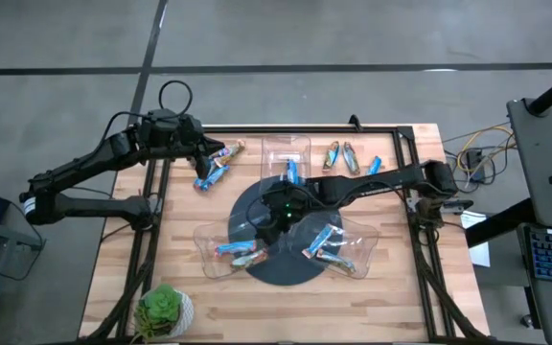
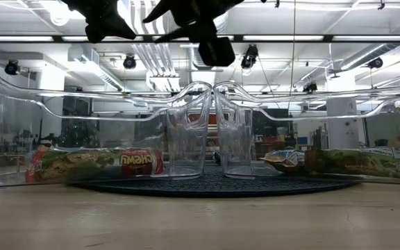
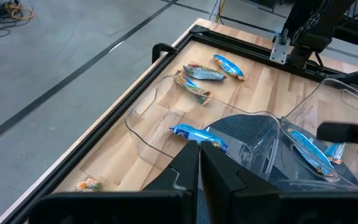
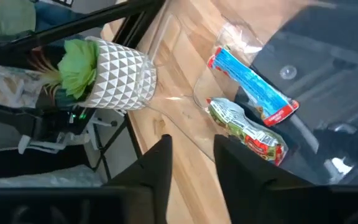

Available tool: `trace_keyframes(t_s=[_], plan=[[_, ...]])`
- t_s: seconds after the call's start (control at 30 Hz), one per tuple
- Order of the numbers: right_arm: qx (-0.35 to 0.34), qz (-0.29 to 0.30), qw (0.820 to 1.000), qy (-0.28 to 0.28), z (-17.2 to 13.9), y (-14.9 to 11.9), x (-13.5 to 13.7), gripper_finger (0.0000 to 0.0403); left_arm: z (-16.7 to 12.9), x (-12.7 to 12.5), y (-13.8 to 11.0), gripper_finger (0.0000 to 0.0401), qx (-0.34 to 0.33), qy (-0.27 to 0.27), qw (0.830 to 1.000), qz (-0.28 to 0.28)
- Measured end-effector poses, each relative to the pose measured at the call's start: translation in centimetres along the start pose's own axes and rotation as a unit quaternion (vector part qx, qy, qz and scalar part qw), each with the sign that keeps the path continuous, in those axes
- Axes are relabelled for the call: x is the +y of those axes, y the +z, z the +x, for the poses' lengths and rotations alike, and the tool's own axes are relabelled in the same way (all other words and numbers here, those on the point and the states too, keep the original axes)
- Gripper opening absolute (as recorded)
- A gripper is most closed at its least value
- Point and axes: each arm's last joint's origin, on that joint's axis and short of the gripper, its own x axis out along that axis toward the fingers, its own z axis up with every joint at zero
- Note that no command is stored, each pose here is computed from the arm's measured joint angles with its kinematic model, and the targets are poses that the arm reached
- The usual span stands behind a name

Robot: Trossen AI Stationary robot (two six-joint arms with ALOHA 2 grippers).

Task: Pick and place Granola Bars by type
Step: Put the bottom blue granola bar into the top transparent bin

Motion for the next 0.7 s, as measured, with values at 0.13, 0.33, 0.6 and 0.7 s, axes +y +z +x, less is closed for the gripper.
trace_keyframes(t_s=[0.13,0.33,0.6,0.7], plan=[[-0.01,-0.041,0.999,0.008,-1.4,0.3,0.5,0.0062,0.0,0.0,0.0,0.0,0.0,0.0,1.0,0.0],[-0.026,-0.096,0.995,-0.01,-3.5,0.6,0.7,0.0011,0.0,0.0,0.0,0.0,0.0,0.0,1.0,0.002],[-0.063,-0.163,0.983,-0.048,-8.2,1.1,1.1,0.0008,0.0,0.0,0.0,0.0,0.0,0.0,1.0,0.001],[-0.085,-0.191,0.976,-0.065,-10.7,1.1,1.3,0.0008,0.0,0.0,0.0,0.0,0.0,0.0,1.0,0.001]])
